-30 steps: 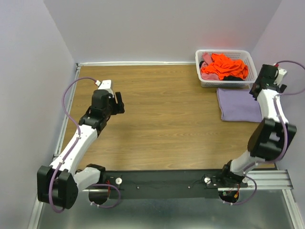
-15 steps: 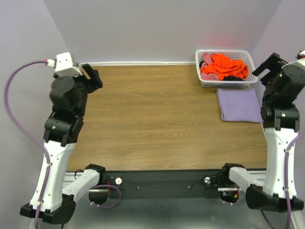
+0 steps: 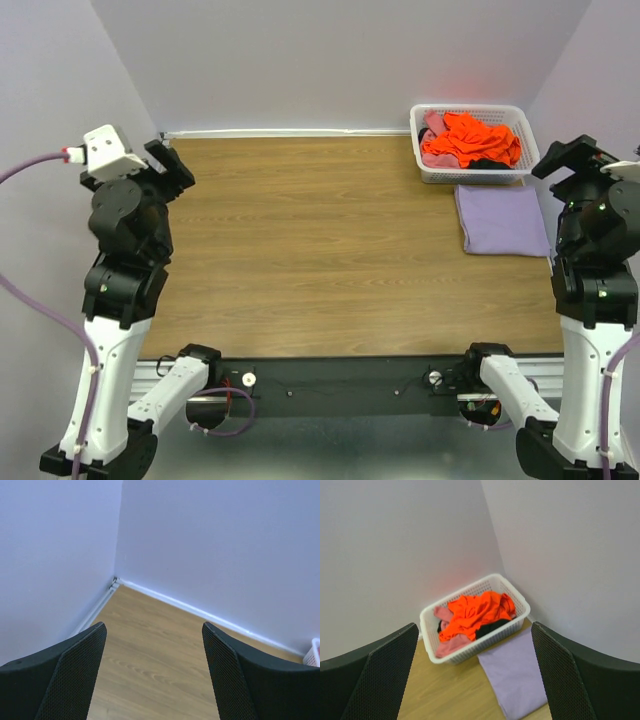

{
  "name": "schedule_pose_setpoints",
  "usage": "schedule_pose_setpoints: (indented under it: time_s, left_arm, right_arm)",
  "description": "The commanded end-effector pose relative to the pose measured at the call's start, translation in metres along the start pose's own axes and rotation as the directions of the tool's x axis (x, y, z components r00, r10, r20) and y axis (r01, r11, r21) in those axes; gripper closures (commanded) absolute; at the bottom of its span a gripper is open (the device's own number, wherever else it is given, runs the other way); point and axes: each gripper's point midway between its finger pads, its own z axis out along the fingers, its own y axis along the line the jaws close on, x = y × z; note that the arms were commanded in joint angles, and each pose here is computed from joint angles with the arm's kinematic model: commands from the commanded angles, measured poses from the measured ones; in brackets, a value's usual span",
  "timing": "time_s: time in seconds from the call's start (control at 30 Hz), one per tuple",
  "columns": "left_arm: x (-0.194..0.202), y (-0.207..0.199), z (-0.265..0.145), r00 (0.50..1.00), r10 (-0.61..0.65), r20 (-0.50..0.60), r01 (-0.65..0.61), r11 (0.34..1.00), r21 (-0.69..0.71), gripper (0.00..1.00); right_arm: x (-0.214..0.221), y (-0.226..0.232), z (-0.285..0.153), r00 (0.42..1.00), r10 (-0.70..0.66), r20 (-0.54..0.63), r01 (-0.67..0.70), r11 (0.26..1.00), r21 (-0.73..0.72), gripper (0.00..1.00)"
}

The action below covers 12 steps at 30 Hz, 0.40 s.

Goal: Fold and stack the t-shirts
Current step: Reset both grippers

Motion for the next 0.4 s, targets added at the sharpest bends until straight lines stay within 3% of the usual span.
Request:
schedule_pose_setpoints:
  time_s: [0.0,0.37]
  left_arm:
    - [0.020,-0.012,0.012,0.999,-0.016,-0.051,0.017,0.999,0.027,0.15]
    - [0.040,-0.033,0.032,0.994,-0.011,-0.106,0.019,0.997,0.078,0.15]
  right_arm:
    - [0.021,0.007,0.002,0.998,-0.045,-0.051,0.042,0.998,-0.052,0.00]
    - [0.030,0.005,-0.004,0.996,-0.069,-0.061,0.065,0.996,-0.064,0.00]
